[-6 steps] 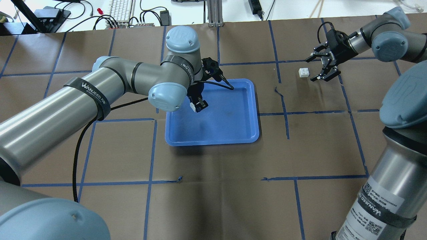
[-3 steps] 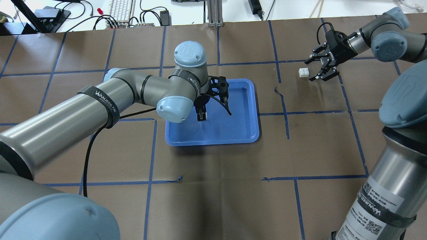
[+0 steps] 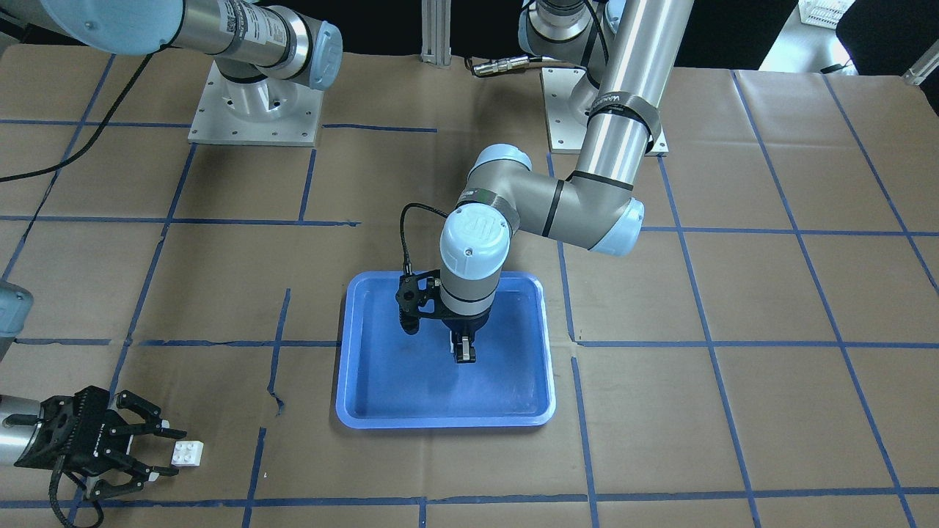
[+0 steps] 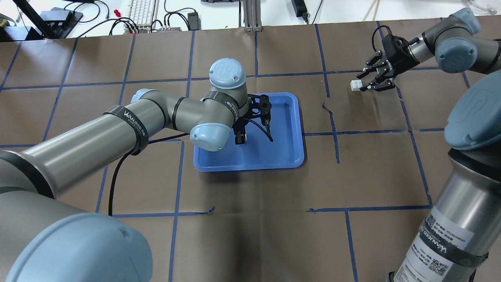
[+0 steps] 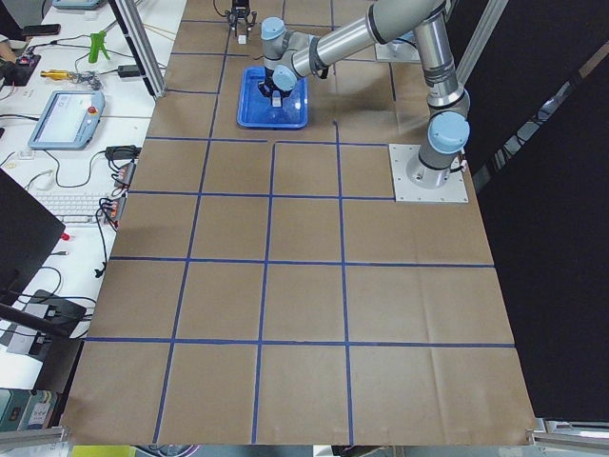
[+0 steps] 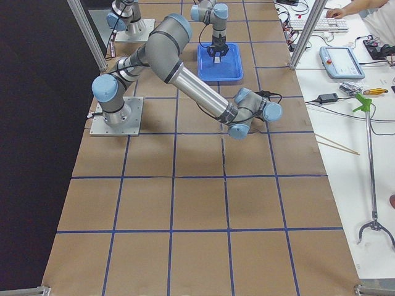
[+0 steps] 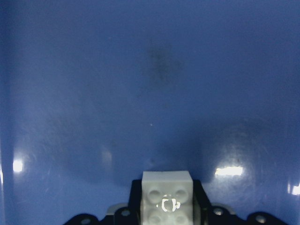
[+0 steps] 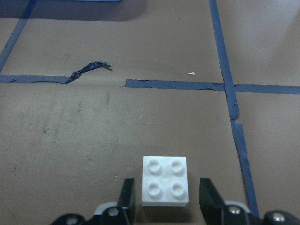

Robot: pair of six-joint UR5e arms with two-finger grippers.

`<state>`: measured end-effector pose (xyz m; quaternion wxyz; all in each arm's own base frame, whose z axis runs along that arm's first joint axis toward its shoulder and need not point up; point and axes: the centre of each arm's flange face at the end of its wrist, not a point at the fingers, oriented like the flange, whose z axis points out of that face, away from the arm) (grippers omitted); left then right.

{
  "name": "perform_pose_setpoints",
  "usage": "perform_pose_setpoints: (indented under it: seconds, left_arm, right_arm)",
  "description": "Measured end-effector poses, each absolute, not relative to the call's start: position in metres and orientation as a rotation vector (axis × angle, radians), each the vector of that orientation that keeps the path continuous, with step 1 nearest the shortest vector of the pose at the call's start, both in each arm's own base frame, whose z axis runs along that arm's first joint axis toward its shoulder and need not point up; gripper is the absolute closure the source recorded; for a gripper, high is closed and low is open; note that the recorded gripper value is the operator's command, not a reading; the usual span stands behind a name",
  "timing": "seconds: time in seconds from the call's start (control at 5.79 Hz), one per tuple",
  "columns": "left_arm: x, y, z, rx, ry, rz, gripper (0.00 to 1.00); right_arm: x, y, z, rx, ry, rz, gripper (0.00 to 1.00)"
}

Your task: Assemble white blocks and place on blue tray

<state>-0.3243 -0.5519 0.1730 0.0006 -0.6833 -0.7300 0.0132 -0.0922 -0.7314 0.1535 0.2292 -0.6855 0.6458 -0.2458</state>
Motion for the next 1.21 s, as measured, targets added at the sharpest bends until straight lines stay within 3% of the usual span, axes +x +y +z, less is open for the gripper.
perform_pose_setpoints:
  seconds: [0.35,0.52,0.86,1.21]
  left_arm:
    - [-0.326,-0.551,0.197,-2.090,-2.305,0.044,0.05]
    - [-0.322,-0.547,0.237,-2.045,-2.313,-0.004,0.05]
    - [-0.283,-0.534,0.339,-1.795,-2.494,-0.049,0.04]
    - [-0.235,-0.516,0.422,-1.363,-2.793,0.044,0.01]
  right_arm:
    - [-0.090,-0.732,0.152,-1.887,1.775,-0.675,0.68]
    - [-0.090,-0.732,0.153,-1.888,1.774,-0.675,0.73]
    - [-0.089,-0.733,0.162,-1.897,1.778,-0.683,0.74]
    - [-0.080,-0.728,0.215,-1.949,1.790,-0.716,0.73]
